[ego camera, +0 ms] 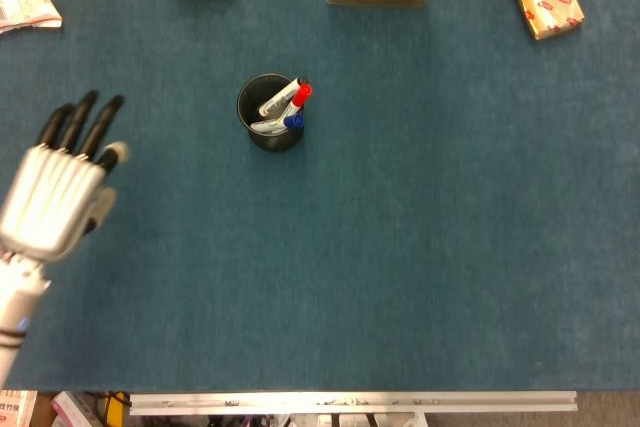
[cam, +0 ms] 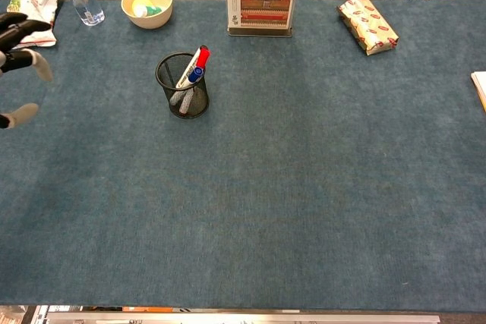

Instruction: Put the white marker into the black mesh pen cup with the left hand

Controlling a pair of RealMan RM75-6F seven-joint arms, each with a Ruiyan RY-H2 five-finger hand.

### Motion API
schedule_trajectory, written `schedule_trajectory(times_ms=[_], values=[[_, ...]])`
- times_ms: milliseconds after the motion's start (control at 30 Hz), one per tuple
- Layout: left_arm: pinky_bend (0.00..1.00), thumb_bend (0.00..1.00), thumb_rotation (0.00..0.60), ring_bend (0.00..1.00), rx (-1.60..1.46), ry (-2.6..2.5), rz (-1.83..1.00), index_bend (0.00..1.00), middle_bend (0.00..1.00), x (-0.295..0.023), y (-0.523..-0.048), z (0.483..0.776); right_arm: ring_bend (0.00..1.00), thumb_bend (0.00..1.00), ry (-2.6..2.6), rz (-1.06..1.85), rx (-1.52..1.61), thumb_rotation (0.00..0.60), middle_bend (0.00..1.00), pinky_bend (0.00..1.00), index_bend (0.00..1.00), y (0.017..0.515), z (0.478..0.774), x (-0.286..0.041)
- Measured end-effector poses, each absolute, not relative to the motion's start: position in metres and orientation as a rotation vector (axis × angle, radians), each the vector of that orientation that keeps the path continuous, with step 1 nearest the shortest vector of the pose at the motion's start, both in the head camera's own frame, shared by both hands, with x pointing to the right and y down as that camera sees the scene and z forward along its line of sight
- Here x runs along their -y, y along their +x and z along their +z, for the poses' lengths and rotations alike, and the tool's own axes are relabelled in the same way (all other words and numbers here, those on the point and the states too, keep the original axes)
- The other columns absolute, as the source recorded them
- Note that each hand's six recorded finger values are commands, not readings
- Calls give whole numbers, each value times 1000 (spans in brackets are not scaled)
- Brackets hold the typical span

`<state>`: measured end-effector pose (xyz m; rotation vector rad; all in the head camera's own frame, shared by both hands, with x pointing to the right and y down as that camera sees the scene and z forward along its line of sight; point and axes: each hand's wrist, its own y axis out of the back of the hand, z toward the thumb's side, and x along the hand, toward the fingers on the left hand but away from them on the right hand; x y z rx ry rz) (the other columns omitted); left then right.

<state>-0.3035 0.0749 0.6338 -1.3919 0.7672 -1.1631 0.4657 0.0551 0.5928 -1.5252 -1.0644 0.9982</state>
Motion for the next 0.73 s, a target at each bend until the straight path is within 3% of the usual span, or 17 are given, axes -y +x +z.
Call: schedule_trajectory(times_ms=[233,467,733], values=[[168,282,600,0,-926,-1375,-1211,427,121,-105,-344,623,370,25,-1495,961,1014,600,412,537,499,468,578,-64],[168,283,600,0,-1100,-1397,-1239,447,153,-105,-380,620,370,26,-1469,982,1051,600,412,537,499,476,575,-59],[168,283,600,0,-1096,-1382,-1319,448,155,-106,-397,631,370,26,-1429,997,1064,600,412,537,499,477,578,-55]])
